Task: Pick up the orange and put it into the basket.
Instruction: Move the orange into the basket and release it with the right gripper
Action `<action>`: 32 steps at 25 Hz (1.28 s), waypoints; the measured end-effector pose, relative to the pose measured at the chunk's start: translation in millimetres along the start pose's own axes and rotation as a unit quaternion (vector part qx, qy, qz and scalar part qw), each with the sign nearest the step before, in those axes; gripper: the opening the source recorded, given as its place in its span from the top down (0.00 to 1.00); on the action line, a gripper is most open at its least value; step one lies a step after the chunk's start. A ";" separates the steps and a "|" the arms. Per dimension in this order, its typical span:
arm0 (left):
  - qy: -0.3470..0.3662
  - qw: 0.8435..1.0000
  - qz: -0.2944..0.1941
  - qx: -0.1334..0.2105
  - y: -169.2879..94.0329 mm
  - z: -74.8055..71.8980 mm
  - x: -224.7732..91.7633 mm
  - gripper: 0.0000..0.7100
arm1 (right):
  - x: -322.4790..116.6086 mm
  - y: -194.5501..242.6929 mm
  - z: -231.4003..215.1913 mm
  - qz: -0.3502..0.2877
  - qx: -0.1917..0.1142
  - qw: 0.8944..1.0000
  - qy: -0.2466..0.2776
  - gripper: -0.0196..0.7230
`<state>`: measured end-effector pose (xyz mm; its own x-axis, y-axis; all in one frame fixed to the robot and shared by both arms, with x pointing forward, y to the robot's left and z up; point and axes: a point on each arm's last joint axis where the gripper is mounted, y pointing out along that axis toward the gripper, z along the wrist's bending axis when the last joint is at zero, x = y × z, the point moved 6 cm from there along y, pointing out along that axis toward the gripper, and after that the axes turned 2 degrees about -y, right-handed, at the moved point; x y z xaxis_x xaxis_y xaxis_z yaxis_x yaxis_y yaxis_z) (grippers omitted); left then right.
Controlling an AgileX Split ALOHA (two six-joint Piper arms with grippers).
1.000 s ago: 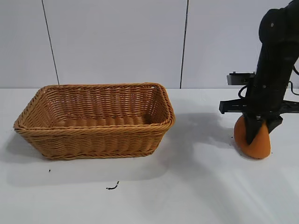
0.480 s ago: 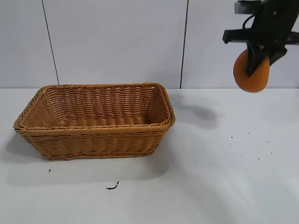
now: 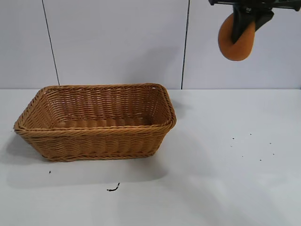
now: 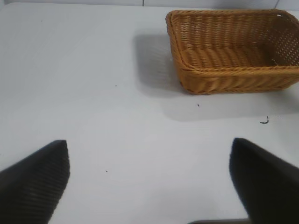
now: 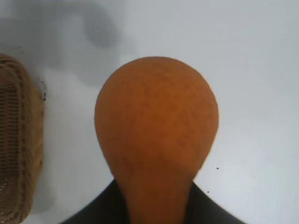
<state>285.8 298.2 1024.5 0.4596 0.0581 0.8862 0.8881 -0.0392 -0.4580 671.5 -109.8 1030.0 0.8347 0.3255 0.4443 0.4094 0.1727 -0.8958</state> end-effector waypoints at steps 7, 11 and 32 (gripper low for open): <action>0.000 1.000 0.000 0.000 0.0 0.0 0.0 0.06 | -2.5 32.5 80.9 -0.010 0.040 0.997 -0.066 0.89; 0.000 1.000 0.000 0.000 0.0 0.0 0.0 0.06 | -13.0 69.9 110.2 0.007 0.050 0.995 -0.086 0.89; 0.000 1.000 0.000 0.000 0.0 0.0 0.0 0.06 | -37.0 144.6 130.3 0.071 0.067 0.992 -0.080 0.11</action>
<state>285.8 298.2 1024.5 0.4596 0.0581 0.8862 0.8881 -0.0392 -0.4580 651.8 24.2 885.5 0.8066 0.4977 0.3189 0.2297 0.2332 -0.9449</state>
